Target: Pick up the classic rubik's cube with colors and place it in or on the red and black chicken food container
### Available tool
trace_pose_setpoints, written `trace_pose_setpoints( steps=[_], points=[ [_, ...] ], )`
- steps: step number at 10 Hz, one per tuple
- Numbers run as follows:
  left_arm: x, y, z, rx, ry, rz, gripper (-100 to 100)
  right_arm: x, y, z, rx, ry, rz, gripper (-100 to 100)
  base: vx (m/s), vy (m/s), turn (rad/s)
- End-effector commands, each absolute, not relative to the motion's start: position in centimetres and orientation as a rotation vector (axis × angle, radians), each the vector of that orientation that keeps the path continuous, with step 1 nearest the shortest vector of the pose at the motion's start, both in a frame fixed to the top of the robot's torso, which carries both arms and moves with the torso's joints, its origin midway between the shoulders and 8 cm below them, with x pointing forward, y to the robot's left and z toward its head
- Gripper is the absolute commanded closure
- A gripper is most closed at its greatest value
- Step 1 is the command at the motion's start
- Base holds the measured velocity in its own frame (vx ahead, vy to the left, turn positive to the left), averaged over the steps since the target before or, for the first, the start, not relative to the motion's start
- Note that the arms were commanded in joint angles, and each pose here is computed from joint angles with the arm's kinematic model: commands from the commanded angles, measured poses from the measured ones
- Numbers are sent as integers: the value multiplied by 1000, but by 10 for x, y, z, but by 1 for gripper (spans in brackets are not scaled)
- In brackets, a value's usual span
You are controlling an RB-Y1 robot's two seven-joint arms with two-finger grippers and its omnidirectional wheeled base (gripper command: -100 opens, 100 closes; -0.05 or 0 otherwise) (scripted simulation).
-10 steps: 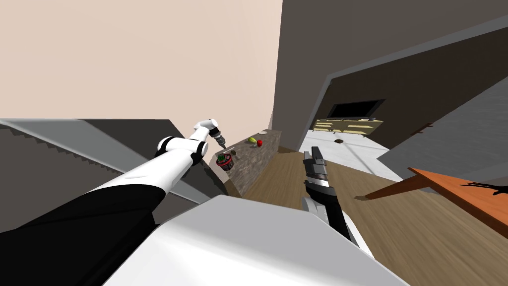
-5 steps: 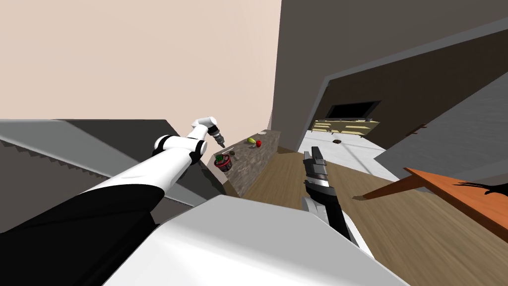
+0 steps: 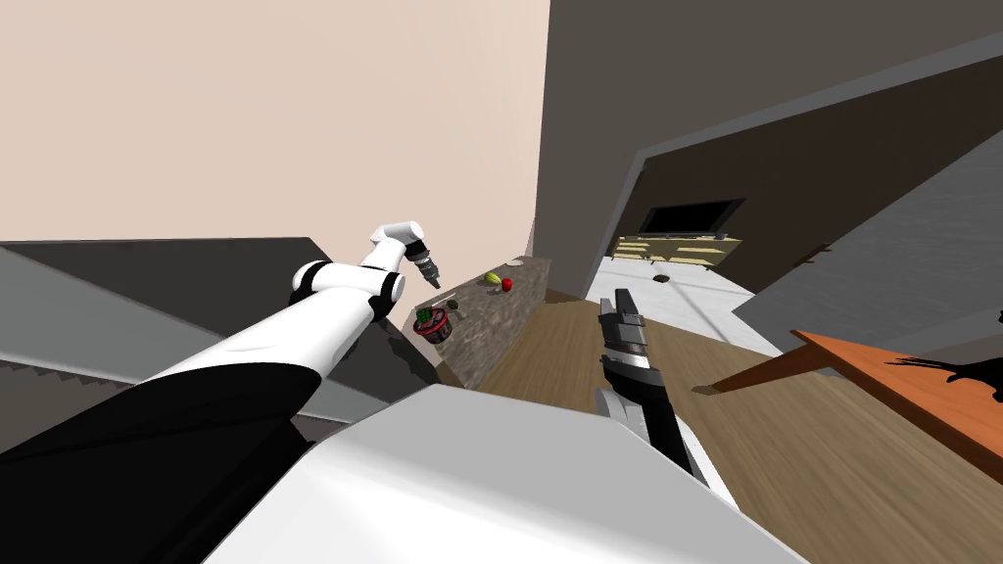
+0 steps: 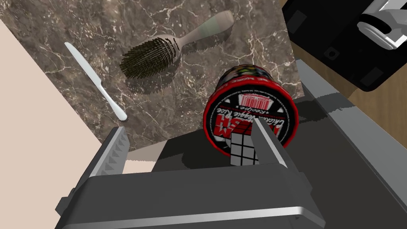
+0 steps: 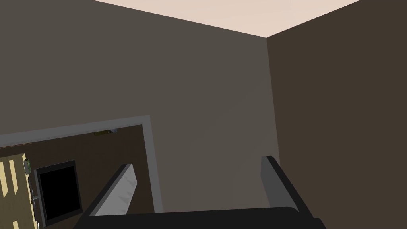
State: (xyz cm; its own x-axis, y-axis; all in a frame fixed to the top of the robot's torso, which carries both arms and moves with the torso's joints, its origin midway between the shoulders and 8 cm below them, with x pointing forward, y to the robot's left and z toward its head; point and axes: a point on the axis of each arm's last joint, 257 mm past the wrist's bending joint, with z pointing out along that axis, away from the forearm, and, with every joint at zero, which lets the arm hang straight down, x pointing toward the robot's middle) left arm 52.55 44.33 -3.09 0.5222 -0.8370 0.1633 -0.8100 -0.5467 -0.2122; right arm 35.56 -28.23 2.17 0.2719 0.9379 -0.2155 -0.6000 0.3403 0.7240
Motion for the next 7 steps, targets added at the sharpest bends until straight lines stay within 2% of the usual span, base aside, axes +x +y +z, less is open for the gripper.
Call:
trace_pose_setpoints(
  steps=[1,2,7],
  points=[
    [525,443,-31,-2644,1436,-375,-100,356,-282,22,574,702,1115,0,15,-14,-2],
    [524,443,-31,-2647,1435,-372,0,356,-282,22,574,702,1115,0,0,0,0],
    [525,443,-31,-2646,1436,-372,0,356,-282,22,574,702,1115,0,0,0,0]
  ],
)
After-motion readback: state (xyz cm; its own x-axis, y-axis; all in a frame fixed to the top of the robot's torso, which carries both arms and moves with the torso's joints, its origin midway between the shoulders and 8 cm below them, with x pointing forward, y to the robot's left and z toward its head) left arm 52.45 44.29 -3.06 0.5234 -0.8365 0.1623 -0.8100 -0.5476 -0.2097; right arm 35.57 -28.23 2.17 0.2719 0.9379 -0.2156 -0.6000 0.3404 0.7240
